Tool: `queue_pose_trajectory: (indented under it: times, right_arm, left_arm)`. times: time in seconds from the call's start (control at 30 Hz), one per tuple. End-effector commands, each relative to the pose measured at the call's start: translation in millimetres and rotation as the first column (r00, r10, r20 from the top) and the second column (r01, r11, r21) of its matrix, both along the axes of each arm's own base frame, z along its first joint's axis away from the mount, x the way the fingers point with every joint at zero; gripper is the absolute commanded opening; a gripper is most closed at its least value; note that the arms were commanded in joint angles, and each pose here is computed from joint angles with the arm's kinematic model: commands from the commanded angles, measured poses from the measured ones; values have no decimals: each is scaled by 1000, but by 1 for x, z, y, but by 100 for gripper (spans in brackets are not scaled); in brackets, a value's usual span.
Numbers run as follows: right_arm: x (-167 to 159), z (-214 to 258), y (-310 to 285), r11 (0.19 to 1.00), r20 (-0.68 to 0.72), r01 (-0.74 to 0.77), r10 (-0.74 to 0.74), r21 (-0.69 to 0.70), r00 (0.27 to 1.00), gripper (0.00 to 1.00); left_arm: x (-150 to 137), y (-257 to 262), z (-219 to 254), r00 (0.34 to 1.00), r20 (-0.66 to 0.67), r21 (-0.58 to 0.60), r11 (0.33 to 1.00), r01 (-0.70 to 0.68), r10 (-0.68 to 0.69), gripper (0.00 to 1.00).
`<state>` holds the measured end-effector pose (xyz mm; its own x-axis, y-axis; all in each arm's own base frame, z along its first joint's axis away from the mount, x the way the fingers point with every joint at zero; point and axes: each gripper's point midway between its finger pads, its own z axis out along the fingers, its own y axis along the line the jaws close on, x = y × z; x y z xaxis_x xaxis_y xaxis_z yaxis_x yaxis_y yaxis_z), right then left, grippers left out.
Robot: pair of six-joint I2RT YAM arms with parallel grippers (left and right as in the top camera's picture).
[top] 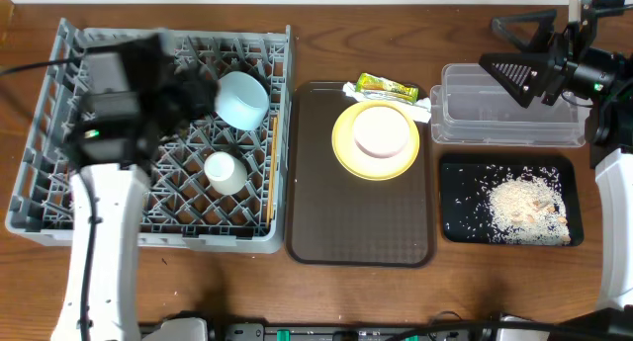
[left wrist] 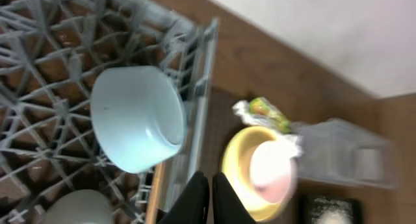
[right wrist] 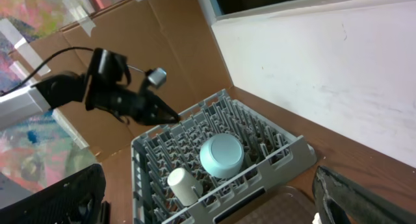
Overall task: Sort waste into correct bins and load items into the dishwasher
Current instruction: 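Place the light-blue bowl into the dish rack and release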
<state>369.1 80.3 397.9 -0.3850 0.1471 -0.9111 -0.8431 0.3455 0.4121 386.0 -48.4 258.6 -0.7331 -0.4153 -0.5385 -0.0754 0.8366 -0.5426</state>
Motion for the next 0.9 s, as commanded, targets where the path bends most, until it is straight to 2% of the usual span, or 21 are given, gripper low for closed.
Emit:
queue_pose_trajectory:
  times: [0.0, 0.27, 0.47, 0.63, 0.8, 0.87]
  right_arm:
    - [1, 0, -3, 1000, -3, 6, -6, 1, 1000, 99]
    - [1, 0, -3, 1000, -3, 6, -6, 1, 1000, 99]
    - [1, 0, -3, 1000, -3, 6, -6, 1, 1000, 99]
    - [1, 0, -3, 1000, -3, 6, -6, 1, 1000, 99]
    - [1, 0, -3, 1000, -3, 6, -6, 1, 1000, 99]
    - [1, 0, -3, 1000, -3, 6, -6, 1, 1000, 99]
  left_arm:
    - [19, 11, -41, 993, -62, 224, 971, -84, 100, 8]
    - [48, 3, -100, 988, -144, 258, 966, -19, 58, 8]
    - [48, 12, -108, 985, -159, 323, 946, -11, 65, 8]
    - [46, 9, -100, 988, -145, 312, 950, -7, 55, 8]
    - [41, 8, -72, 996, -79, 302, 953, -27, 53, 8]
    - [37, -5, -61, 998, -60, 263, 965, 9, 7, 8]
